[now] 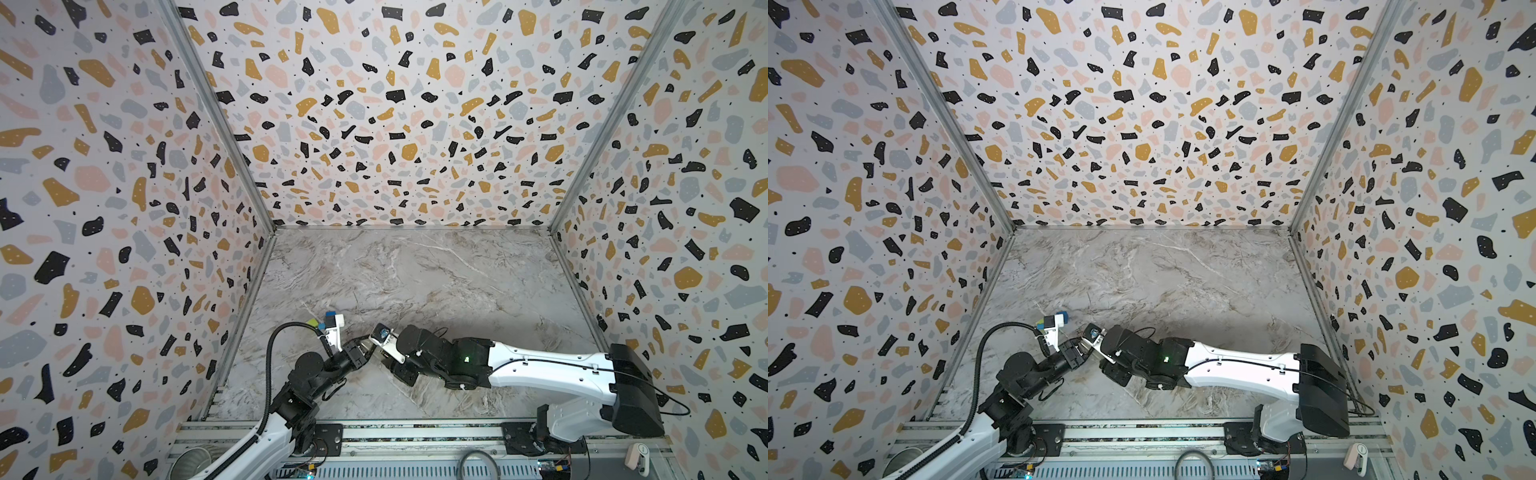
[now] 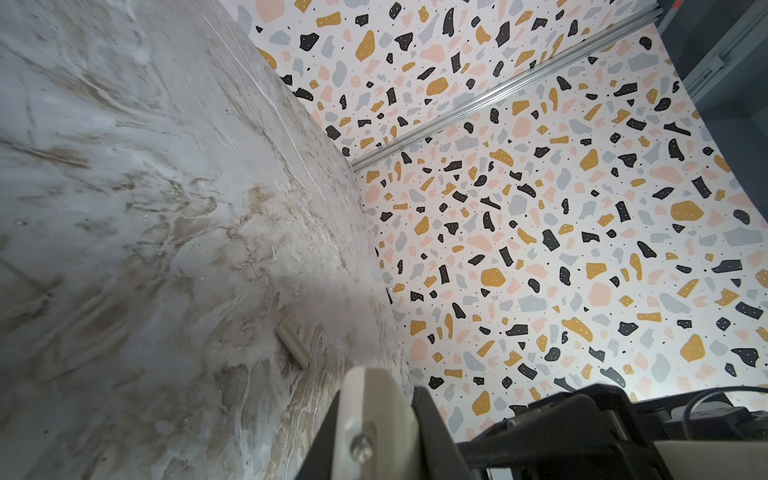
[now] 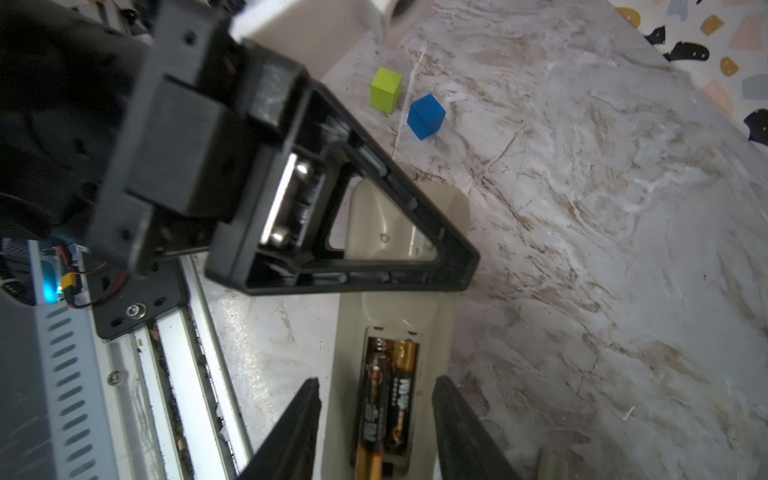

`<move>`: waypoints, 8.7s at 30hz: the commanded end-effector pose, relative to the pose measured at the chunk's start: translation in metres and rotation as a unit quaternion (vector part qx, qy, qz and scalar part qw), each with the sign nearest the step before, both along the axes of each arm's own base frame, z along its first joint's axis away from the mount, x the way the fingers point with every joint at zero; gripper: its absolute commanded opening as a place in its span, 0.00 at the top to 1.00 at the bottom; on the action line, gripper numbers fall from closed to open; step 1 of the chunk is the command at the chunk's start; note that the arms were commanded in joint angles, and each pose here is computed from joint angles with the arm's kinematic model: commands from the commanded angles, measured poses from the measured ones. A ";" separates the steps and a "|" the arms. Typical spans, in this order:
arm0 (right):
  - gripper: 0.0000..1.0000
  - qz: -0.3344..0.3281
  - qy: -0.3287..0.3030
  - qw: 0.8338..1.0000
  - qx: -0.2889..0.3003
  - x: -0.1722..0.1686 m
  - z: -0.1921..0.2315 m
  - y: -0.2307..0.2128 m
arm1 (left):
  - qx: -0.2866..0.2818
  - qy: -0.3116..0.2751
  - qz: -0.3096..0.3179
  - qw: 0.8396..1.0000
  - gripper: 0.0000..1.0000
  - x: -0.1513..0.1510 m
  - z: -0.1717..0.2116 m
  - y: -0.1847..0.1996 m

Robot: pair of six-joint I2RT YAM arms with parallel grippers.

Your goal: Load the batteries into the remote control

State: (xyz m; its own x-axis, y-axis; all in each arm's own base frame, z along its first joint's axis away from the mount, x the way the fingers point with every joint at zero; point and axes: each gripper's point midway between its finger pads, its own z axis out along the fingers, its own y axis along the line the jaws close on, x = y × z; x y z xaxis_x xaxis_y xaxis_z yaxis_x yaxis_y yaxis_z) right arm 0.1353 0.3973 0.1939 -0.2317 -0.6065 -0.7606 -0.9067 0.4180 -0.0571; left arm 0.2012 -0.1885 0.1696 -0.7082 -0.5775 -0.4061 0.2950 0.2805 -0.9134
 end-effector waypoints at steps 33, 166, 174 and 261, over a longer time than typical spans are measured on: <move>0.65 0.248 -0.149 0.954 -0.074 -0.094 -0.023 -0.044 | 0.052 0.009 -0.204 0.978 1.00 -0.056 -0.014 -0.035; 0.16 -0.234 0.123 0.960 -0.094 0.095 -0.107 -0.165 | 0.072 -0.037 -0.038 0.996 1.00 -0.002 -0.014 -0.011; 0.21 -0.229 0.150 0.954 -0.120 0.095 -0.133 -0.163 | 0.077 -0.037 -0.032 0.996 1.00 0.000 -0.018 -0.010; 0.87 -0.072 0.046 0.995 -0.047 0.036 -0.043 -0.062 | 0.054 -0.021 0.058 0.997 1.00 0.019 -0.021 0.012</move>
State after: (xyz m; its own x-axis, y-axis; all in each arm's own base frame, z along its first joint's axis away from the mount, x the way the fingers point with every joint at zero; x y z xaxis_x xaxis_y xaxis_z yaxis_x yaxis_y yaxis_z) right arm 0.1727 0.3312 0.1350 -0.4001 -0.6354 -0.6604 -0.8435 0.5372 -0.0058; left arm 0.2196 -0.1809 0.1421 -0.6549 -0.5723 -0.4935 0.2691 0.4336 -0.8600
